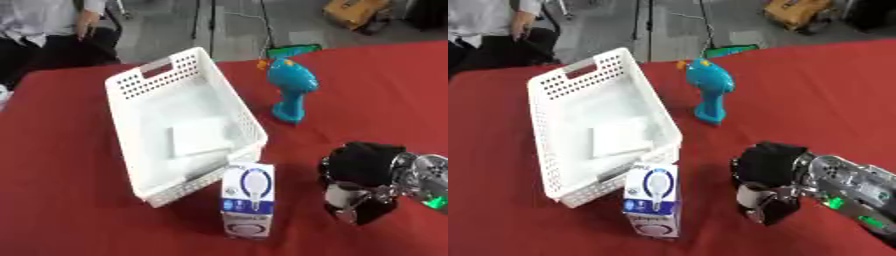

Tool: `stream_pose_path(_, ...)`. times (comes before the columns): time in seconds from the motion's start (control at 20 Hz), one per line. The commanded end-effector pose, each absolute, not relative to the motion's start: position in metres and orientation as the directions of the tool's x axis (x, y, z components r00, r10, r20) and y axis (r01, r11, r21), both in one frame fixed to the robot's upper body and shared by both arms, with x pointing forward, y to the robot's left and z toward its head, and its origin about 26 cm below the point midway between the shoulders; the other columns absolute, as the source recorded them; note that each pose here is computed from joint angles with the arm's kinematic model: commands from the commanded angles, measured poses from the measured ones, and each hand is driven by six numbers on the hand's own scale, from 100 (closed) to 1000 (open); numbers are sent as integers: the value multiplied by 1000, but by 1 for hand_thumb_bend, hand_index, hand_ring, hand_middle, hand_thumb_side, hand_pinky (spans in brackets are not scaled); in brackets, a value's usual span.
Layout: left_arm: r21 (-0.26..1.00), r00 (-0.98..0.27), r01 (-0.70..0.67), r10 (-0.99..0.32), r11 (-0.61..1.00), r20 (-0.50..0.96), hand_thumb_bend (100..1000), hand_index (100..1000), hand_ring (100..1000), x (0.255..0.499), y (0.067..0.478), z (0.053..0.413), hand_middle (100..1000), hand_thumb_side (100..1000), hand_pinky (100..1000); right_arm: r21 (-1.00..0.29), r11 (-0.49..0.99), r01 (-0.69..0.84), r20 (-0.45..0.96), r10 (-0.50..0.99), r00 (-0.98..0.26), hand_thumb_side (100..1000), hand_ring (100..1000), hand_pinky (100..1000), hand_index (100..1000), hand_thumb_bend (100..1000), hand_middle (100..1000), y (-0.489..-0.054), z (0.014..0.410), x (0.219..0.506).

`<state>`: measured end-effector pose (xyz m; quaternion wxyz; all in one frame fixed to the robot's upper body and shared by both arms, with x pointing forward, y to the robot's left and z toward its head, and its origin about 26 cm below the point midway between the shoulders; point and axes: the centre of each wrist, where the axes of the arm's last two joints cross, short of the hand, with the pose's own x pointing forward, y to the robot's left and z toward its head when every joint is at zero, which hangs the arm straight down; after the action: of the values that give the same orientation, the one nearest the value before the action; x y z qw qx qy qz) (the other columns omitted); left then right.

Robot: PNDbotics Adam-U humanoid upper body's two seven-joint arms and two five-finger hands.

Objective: Pick up objects on the table and place them in the box.

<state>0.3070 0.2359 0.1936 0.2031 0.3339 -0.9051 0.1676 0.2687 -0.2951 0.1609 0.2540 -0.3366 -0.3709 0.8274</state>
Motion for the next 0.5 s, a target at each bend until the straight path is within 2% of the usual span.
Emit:
stream_pose_path(0.05,-173,-707,-668,-546,723,449,100,779,733,306,237,202,713,995,681,-782,-608,-139,-401,661,-635,487,354,100,532,186,448,-298,178,269)
stream_pose_path(0.35,-171,-708,-668,-549,724,445,100,779,734,306,237,202,714,997,682,-785,-607,-122,-408,655,-635,477,354,100,519,179,436,-298,182,270)
stream_pose_path(0.5,-172,-708,-668,-548,724,445,100,779,734,306,237,202,714,995,681,-788,-603,-123,-405,658,-635,474,351,100,507,144,426,-298,181,270)
